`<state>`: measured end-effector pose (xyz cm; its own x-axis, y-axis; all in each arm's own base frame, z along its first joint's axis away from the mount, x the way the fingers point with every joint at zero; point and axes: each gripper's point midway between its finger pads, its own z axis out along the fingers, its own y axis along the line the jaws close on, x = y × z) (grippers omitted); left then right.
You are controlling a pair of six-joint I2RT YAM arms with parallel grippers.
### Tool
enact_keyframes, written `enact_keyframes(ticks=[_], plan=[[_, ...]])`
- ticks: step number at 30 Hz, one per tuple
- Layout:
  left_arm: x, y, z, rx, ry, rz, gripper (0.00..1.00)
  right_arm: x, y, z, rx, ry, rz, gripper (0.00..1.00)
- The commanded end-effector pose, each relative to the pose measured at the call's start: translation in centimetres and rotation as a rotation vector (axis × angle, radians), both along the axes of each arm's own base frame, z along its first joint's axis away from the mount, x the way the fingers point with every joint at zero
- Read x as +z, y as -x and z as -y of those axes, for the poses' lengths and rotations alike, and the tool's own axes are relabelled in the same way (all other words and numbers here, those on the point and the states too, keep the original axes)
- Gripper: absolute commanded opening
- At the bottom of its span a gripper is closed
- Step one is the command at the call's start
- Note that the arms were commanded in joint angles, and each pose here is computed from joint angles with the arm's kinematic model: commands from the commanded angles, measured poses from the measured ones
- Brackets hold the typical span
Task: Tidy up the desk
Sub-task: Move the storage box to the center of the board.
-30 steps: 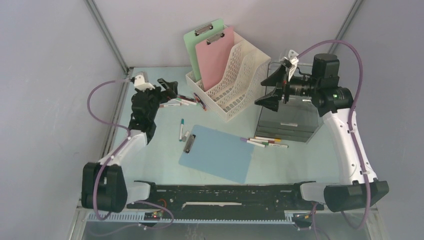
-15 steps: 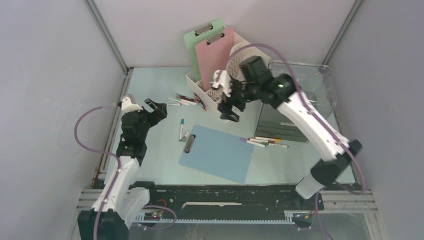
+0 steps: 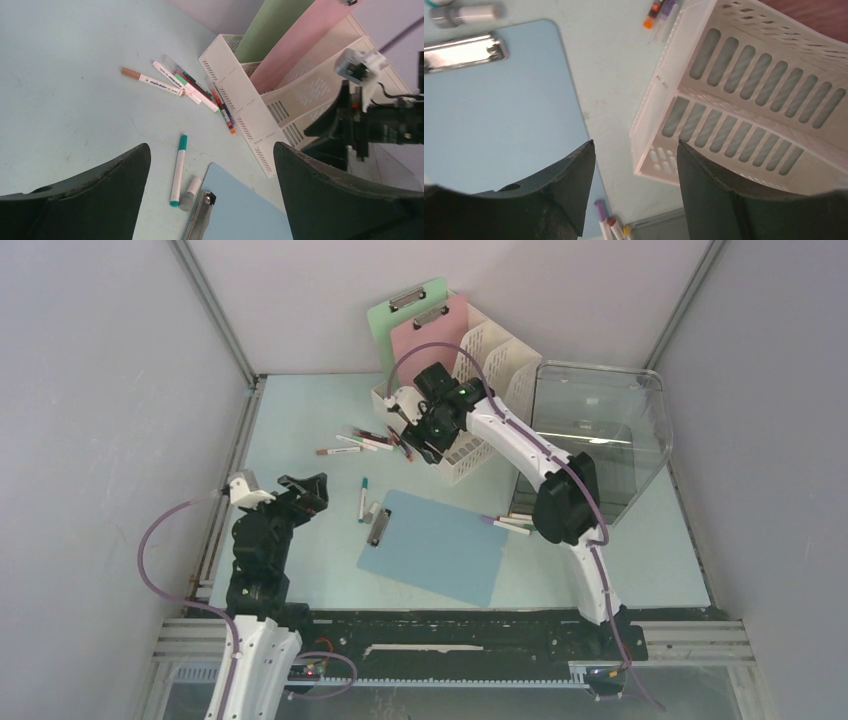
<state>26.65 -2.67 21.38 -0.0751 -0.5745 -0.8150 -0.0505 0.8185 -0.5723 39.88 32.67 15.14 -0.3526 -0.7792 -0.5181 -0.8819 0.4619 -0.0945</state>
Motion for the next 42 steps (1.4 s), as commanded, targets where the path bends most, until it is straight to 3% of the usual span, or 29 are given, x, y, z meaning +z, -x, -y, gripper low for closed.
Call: enact_keyframes(ticks=[1, 8, 15, 20, 25, 42], plan=[[-0.7, 0.5, -0.2, 0.017, 0.021, -0.012, 1.0, 0.1, -3.1, 0.3, -0.097, -0.02, 0.032, 0.67], [-0.9, 0.3, -0.1, 0.009, 0.021, -0.025, 0.99, -3.9, -2.8, 0.5, -0.129, -0.015, -0.082, 0.57], [-1.0, 0.3, 0.0, 0.006, 0.023, -0.029, 0.99, -5.5, -2.1, 2.3, -0.174, -0.01, -0.129, 0.35], [-1.0, 0.3, 0.1, 0.0, 0.025, -0.028, 0.99, -5.5, -2.0, 4.4, -0.222, -0.002, -0.118, 0.14], [-1.0, 0.3, 0.2, -0.006, 0.027, -0.026, 0.99, -5.1, -1.9, 6.6, -0.269, 0.017, -0.083, 0.03], [-0.6, 0.4, 0.3, -0.009, 0.036, -0.004, 0.99, -5.7, -0.4, 16.2, -0.398, 0.096, -0.095, 0.0]])
